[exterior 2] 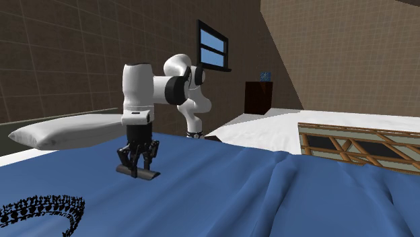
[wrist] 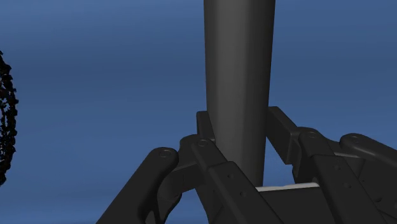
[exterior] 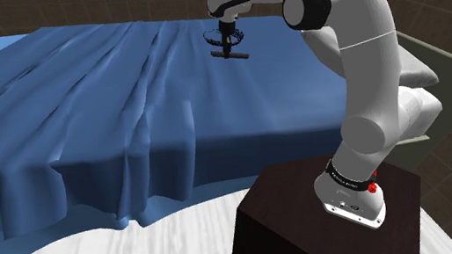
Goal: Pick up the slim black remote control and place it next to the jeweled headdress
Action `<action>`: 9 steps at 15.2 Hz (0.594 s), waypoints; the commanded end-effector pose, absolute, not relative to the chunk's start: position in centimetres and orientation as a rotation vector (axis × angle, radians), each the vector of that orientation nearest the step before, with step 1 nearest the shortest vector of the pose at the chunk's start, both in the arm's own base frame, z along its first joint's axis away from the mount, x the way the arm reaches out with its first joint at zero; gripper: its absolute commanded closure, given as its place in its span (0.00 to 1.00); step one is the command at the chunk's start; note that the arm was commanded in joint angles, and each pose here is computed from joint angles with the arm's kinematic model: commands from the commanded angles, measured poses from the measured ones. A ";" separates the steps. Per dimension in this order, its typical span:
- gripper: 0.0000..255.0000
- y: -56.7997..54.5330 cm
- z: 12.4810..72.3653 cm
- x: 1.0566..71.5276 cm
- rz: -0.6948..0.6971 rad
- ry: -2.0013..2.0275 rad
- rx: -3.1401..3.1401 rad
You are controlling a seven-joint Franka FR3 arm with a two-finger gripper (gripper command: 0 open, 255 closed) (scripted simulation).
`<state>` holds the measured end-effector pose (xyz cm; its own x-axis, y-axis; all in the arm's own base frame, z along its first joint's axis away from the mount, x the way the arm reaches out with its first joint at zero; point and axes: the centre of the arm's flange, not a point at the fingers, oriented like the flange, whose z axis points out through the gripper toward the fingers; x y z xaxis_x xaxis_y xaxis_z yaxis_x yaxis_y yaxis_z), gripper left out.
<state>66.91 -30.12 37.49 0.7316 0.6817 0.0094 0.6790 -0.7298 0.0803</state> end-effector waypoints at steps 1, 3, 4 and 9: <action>1.00 -30.2 36.6 66.9 0.060 1.124 2.856; 1.00 -30.2 35.4 66.9 0.060 1.124 2.856; 1.00 -30.2 35.4 66.9 0.060 1.124 2.856; 1.00 -30.2 35.4 66.9 0.060 1.124 2.856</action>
